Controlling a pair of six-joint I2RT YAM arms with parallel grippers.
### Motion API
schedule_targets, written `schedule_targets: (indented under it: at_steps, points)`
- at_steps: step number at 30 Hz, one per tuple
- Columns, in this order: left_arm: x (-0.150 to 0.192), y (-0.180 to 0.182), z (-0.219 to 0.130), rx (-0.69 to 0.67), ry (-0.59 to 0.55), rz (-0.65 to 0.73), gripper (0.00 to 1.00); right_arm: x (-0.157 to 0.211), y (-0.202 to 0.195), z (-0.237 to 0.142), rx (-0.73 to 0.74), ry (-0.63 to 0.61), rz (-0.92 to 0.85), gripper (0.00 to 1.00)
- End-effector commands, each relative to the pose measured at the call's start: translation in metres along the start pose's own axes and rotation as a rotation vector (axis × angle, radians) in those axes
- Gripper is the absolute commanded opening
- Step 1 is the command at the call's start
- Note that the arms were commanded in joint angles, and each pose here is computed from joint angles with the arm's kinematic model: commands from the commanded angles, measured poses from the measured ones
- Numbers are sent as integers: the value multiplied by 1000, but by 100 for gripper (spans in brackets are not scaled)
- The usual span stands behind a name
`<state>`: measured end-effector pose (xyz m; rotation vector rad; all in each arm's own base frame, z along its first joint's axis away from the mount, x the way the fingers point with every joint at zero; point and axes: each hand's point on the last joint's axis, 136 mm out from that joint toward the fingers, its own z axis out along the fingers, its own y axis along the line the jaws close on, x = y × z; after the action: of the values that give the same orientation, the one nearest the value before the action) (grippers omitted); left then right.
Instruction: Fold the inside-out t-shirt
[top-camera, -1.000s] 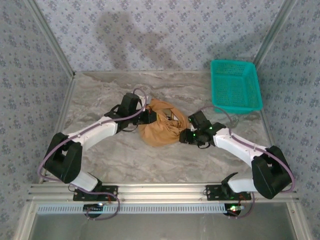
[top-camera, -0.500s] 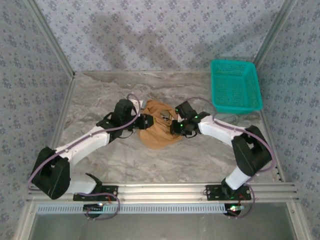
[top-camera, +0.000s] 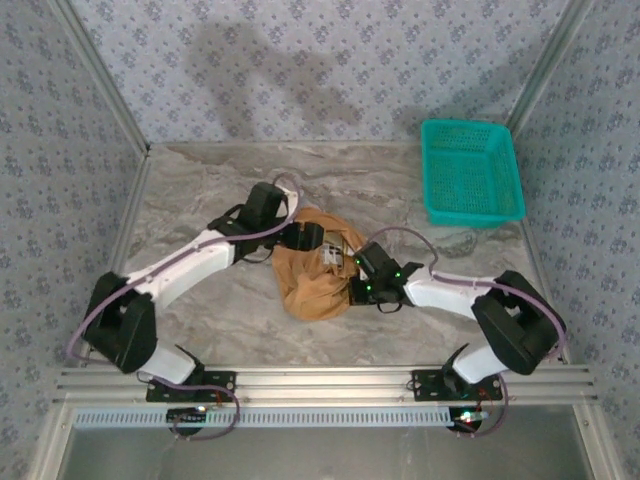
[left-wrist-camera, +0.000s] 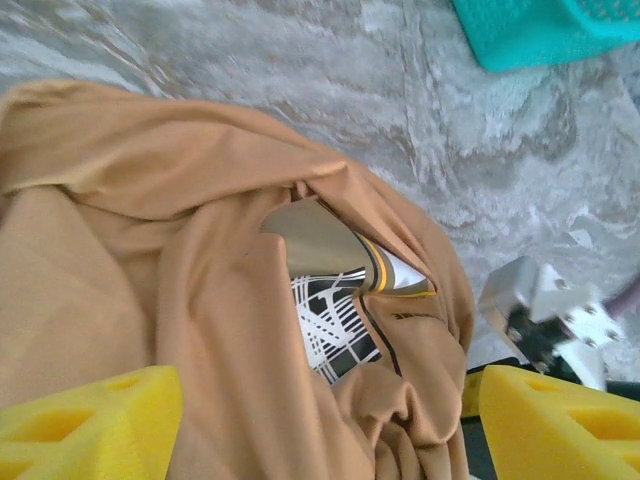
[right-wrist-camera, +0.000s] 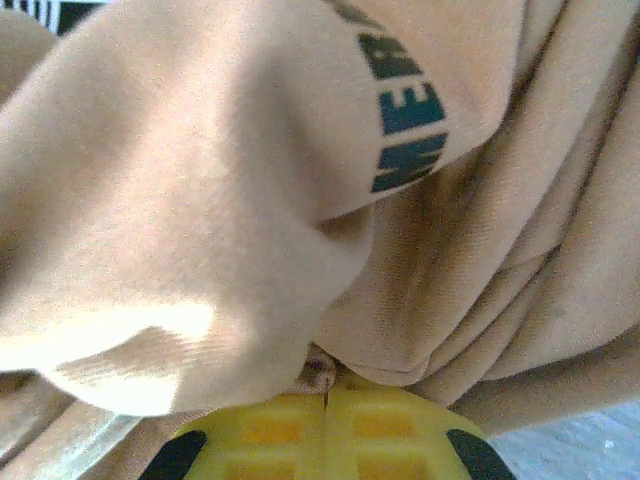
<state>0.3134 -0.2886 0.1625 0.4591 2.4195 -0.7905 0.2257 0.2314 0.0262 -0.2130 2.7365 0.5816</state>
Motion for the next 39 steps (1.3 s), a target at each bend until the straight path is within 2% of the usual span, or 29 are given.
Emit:
schedule_targets:
  at_steps: [1,6,8,9,10,12,13,16,20,23,26,30,34,37,38,39]
  points:
    - [23,-11,26,45,132,34,78,-7,-6,-7,25,-84,-7,0]
    - [49,-10,62,54,235,27,80,-11,-9,-12,40,-98,-9,0]
    - [56,-9,73,63,262,9,77,-11,-11,-13,46,-96,-9,0]
    - [59,-10,78,74,274,0,69,-12,-12,-14,51,-95,-5,0]
    - [61,-11,81,86,281,-8,54,-13,-12,-16,52,-100,-5,0]
    - [52,-13,81,86,272,-16,6,-17,-14,-22,59,-114,-8,0]
    - [42,-12,77,67,258,-18,0,-17,-15,-25,62,-118,-15,0]
    - [-23,-11,41,48,144,-37,0,-20,-26,-34,103,-128,-28,0]
    - [-126,-4,-33,47,-97,-108,0,-14,-51,-43,165,-128,0,0]
    - [-164,0,-70,49,-212,-132,0,-5,-71,-47,211,-127,53,0]
    - [-165,-1,-73,79,-225,-152,0,0,-85,-47,232,-134,111,0]
    - [-139,-7,-47,197,-178,-232,0,-3,-86,-46,227,-133,132,0]
    - [-115,-8,-27,241,-144,-292,0,-14,-77,-52,227,-115,140,0]
    - [-104,-15,-20,278,-128,-308,0,-36,-53,-65,175,-141,137,26]
    - [-102,-17,-18,281,-123,-311,0,-46,-40,-70,136,-165,128,30]
    - [-100,-18,-16,281,-115,-311,0,-54,-27,-75,90,-189,117,30]
